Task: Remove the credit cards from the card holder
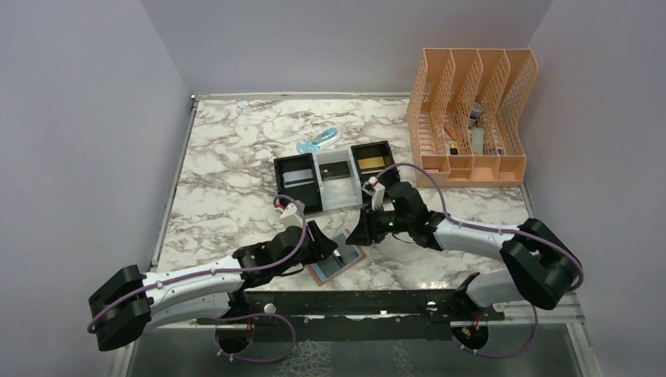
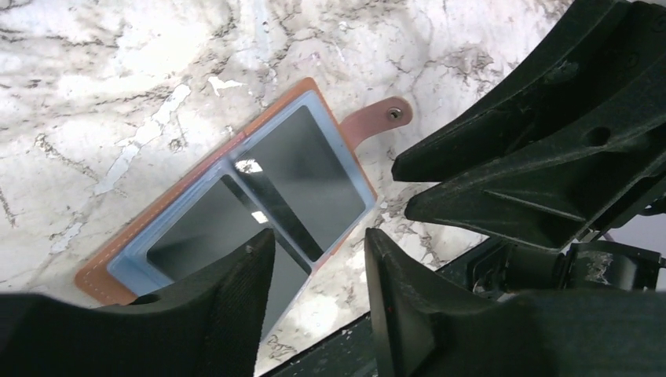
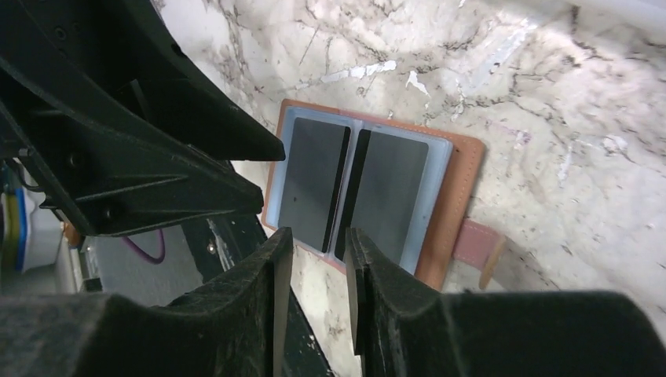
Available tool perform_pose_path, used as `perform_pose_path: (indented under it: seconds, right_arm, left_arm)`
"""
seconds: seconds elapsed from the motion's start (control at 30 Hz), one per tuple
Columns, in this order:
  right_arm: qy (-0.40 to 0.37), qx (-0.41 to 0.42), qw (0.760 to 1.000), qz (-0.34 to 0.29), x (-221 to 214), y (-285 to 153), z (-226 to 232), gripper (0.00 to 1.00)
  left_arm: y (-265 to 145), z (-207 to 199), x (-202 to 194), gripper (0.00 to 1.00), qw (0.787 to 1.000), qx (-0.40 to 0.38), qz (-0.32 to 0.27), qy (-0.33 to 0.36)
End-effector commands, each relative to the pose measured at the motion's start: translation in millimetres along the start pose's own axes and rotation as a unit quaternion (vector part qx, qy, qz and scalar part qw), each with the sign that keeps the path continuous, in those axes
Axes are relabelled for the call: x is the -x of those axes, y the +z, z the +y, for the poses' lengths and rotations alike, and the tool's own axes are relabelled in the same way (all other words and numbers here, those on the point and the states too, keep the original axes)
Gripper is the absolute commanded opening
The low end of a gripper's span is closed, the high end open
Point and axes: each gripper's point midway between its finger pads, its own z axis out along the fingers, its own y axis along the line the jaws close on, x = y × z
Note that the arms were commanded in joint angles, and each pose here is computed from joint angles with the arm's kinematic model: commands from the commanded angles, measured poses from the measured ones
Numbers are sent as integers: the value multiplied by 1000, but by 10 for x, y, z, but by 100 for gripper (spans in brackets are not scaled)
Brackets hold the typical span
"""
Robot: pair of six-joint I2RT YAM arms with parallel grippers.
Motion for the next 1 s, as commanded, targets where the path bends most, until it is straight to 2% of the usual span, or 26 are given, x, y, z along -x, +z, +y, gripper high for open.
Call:
perform_pose_path:
  seconds: [0.0, 0.17, 0.27, 0.57, 0.7, 0.97]
  right_arm:
    - [-14, 39, 999, 28, -16, 151, 143, 30]
    - [-1, -75, 997, 24, -10, 201, -282, 29]
    - [-1, -83, 996, 36, -59, 229, -345, 29]
    - [21, -131, 988, 75, -340, 230, -618, 29]
    - [24, -137, 987, 77, -383, 198, -637, 29]
    - [22, -139, 987, 81, -401, 187, -644, 29]
  left_arm:
    - [12, 27, -41, 45, 1000, 4, 7, 3]
    - [112, -102, -131, 43, 999, -20, 27, -3]
    - [198, -132, -172, 43, 999, -29, 29, -16]
    - [450, 4, -308, 40, 998, 23, 50, -8]
    - [462, 90, -380, 36, 997, 47, 60, -5]
    - [414, 186, -381, 36, 996, 64, 57, -1]
